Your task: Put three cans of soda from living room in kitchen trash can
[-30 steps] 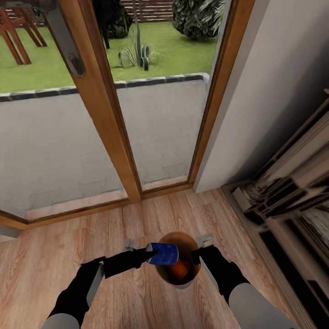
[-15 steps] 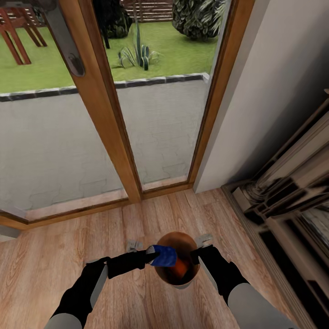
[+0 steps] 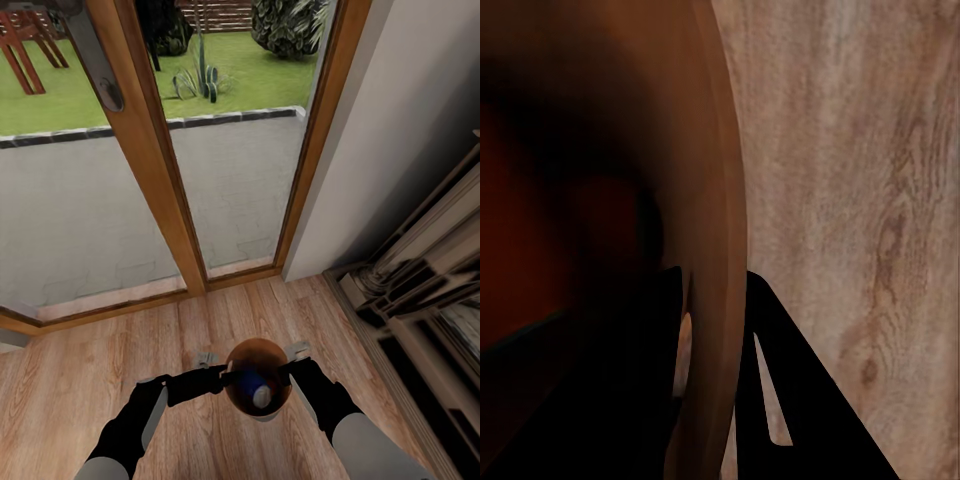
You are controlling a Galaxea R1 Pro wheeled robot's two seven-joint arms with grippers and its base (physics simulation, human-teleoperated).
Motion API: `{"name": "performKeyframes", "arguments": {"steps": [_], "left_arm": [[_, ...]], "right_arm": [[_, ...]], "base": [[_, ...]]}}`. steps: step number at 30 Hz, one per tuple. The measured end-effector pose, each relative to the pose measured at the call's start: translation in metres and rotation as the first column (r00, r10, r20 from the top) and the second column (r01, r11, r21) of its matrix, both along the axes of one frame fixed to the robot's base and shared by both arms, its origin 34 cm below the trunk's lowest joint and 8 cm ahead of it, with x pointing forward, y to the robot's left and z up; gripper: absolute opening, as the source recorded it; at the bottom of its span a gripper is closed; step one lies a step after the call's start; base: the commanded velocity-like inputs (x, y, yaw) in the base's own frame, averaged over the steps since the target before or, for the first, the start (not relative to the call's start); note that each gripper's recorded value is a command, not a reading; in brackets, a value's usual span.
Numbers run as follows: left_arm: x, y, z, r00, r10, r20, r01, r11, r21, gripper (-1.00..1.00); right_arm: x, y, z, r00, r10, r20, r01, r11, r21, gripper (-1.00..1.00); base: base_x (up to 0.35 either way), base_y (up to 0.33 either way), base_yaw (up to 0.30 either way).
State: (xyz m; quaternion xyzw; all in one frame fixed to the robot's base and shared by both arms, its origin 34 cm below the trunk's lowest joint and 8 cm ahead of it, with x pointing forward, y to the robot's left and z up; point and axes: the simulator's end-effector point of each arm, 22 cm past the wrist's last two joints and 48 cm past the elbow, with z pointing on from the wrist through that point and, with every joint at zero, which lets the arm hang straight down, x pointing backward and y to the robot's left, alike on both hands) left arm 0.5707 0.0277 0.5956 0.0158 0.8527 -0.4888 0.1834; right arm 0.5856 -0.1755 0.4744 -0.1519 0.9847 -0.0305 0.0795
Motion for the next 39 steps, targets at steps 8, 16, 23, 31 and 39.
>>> {"name": "performKeyframes", "arguments": {"steps": [8,16,23,31,39], "left_arm": [[-0.001,0.0,0.011,1.0,-0.016,0.015,0.017,0.999,-0.051,1.0],[-0.02,0.059,0.063,0.99,-0.113,0.085,0.133,0.952,-0.277,1.0],[-0.025,0.21,0.057,0.999,0.008,0.053,0.004,0.976,-0.218,1.0],[-0.081,0.274,0.018,0.998,0.027,0.049,-0.022,0.996,-0.09,1.0],[-0.095,0.313,-0.041,0.993,0.119,0.017,-0.12,0.976,0.179,1.0]], "right_arm": [[0.0,0.0,0.0,1.0,-0.001,0.0,0.001,1.0,0.001,-1.0],[0.0,0.0,0.0,1.0,0.0,0.0,0.0,1.0,0.001,-1.0],[0.0,0.0,0.0,1.0,0.0,-0.001,0.0,1.0,0.001,-1.0],[-0.001,0.001,0.0,1.0,0.0,-0.001,0.0,1.0,0.002,-1.0],[0.004,0.003,0.001,1.0,-0.003,0.022,0.003,1.0,0.014,-1.0]], "base": [[0.0,0.0,0.0],[0.0,0.0,0.0],[0.0,0.0,0.0],[0.0,0.0,0.0],[0.0,0.0,0.0]]}}
